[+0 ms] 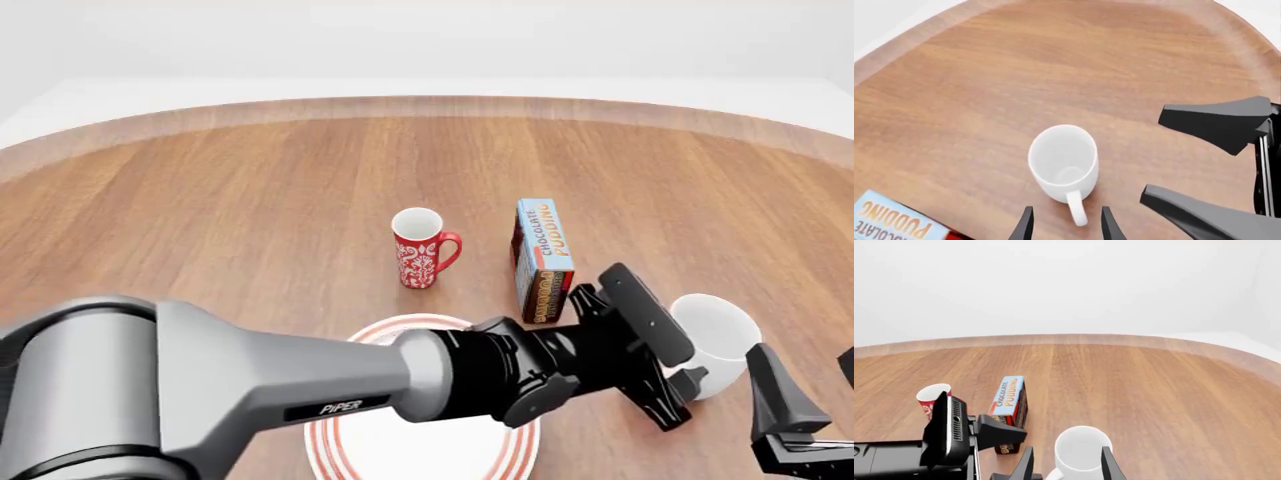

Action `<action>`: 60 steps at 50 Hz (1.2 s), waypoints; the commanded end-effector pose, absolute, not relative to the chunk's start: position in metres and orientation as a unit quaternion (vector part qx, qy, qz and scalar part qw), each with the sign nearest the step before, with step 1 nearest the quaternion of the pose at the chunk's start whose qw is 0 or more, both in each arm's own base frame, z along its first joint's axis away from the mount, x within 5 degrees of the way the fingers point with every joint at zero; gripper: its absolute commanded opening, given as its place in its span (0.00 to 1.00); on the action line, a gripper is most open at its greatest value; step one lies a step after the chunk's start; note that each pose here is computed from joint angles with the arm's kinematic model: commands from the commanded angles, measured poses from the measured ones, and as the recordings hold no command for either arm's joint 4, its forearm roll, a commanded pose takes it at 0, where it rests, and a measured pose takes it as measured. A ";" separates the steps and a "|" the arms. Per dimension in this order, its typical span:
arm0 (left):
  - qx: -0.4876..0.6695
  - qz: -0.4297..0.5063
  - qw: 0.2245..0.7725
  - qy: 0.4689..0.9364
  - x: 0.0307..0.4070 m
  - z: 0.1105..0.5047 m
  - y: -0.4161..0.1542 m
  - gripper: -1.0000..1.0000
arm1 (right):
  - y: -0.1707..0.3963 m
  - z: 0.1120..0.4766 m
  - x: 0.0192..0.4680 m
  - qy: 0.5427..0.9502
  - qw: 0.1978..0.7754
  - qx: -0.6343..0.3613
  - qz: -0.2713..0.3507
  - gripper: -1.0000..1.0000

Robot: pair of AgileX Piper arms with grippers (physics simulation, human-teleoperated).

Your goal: Pick up the white mug and put it on the plate, and put the chocolate pudding to the right of the plate.

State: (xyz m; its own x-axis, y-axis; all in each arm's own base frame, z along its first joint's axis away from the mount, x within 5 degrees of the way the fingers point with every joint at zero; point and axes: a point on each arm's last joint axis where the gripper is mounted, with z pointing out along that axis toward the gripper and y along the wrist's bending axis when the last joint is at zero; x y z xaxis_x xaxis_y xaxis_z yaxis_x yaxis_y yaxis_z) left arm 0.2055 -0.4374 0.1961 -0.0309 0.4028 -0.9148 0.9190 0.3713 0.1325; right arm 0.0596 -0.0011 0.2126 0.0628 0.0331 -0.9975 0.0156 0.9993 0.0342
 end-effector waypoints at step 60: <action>0.483 -0.269 0.461 0.694 0.213 0.157 -0.461 1.00 | -0.001 0.213 0.062 0.685 0.728 0.020 0.007 1.00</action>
State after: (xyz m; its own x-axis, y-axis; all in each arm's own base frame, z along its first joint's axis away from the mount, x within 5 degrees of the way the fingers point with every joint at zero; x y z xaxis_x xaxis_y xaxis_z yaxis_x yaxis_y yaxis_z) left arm 0.2121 -0.4591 0.1636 -0.0939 0.4223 -0.9016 0.9203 0.3822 0.0832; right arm 0.0616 -0.0012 0.2134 0.0602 0.0379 -0.9975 0.0171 0.9991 0.0390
